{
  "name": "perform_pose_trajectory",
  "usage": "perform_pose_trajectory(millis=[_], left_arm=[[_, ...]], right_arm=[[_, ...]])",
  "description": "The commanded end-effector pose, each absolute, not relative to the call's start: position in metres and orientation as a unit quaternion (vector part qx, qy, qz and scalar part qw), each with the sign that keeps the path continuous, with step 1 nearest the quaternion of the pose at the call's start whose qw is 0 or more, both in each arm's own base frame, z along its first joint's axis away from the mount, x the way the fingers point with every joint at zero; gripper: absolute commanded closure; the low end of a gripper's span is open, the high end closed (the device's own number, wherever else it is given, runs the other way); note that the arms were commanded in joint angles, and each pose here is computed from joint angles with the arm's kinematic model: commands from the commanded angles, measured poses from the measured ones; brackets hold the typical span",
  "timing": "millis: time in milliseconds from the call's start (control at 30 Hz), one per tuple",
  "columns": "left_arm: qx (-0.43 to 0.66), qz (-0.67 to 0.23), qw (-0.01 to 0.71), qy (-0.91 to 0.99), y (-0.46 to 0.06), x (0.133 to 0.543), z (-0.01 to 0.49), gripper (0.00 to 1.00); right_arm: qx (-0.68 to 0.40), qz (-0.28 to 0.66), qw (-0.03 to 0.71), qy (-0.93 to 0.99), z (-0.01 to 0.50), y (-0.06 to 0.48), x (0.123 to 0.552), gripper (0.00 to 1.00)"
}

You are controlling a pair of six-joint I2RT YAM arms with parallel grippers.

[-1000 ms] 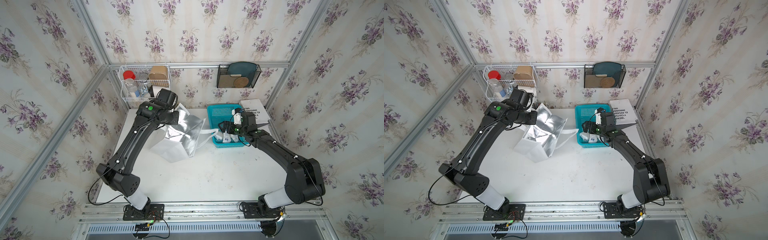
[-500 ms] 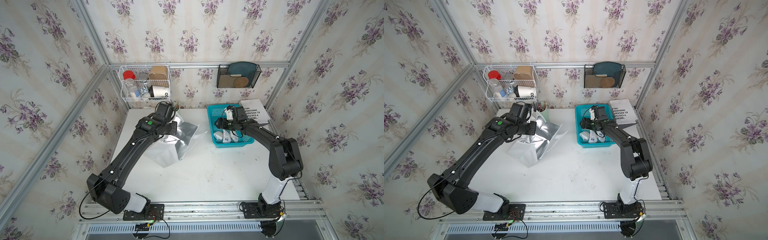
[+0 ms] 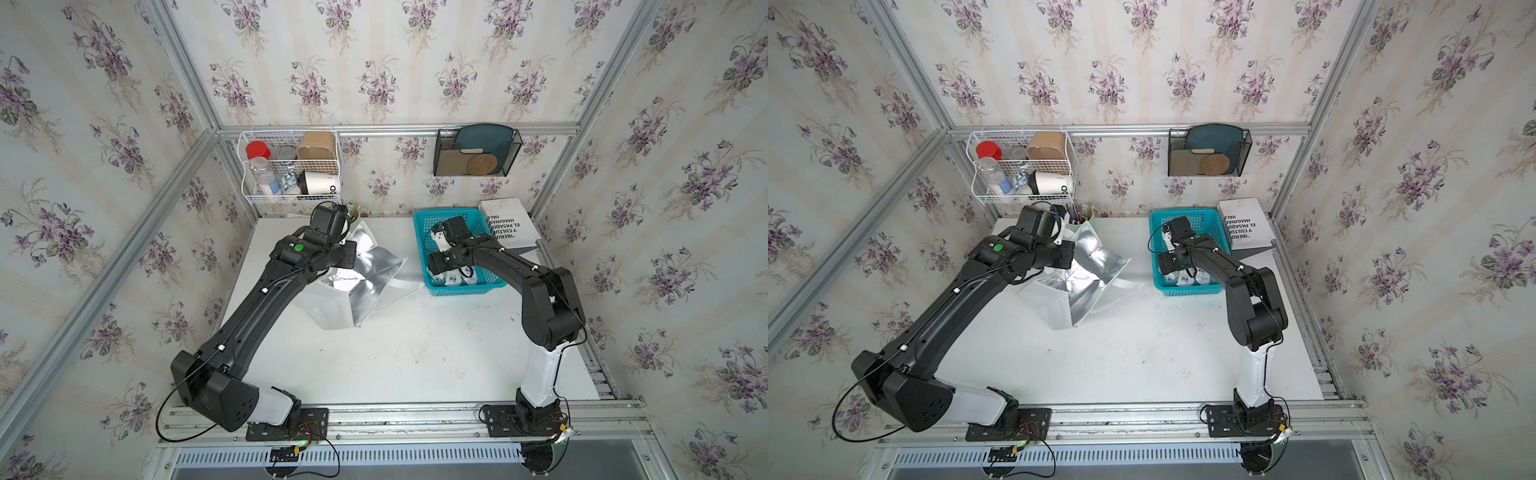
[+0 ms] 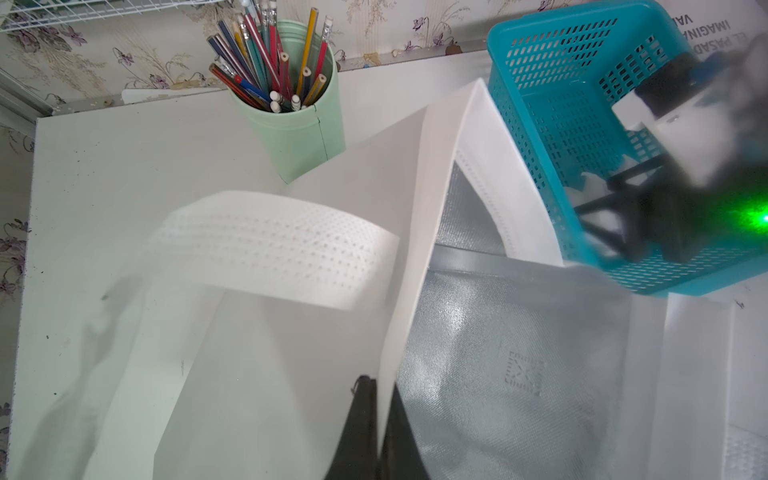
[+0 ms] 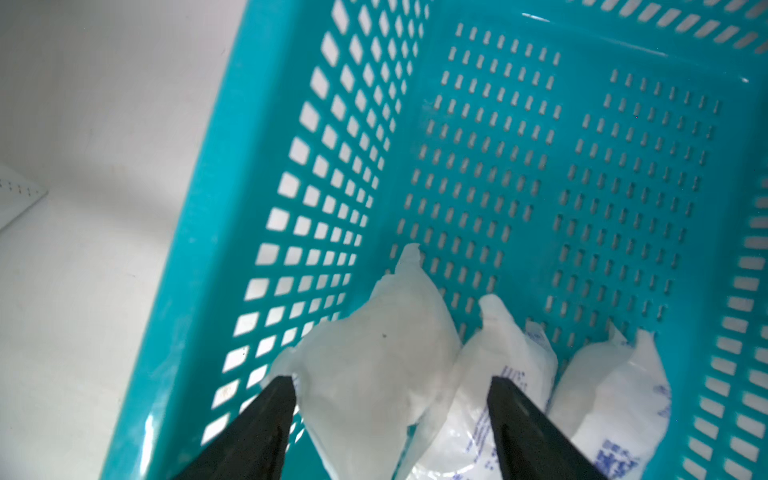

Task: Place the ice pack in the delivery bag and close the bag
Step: Pick up the ice pack from the bin.

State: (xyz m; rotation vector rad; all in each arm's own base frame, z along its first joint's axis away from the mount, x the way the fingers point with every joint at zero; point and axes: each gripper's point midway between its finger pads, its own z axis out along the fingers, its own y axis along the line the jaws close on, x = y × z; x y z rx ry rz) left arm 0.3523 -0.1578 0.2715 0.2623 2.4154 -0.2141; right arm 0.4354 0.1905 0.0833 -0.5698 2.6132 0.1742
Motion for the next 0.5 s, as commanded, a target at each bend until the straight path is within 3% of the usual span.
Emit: perform_pose_trajectory(millis=[0,333,467], left_arm=[[0.108,-0.093,0.358,0.923,-0.163,0.356,0.278,1.00],[0.110,-0.104,0.359,0.921,-0.166,0.354,0.280,1.00],[0.111,-0.108,0.359,0.920,-0.166,0.353,0.280,1.00]], right_arm=[[-0.269,0.047,0.221,0.936,0.077,0.188,0.425,0.21],[-0.290,0.010,0.208,0.934,0.048,0.189,0.448,0.25],[-0.281,0.004,0.210,0.936,0.045,0.190,0.458,0.40]])
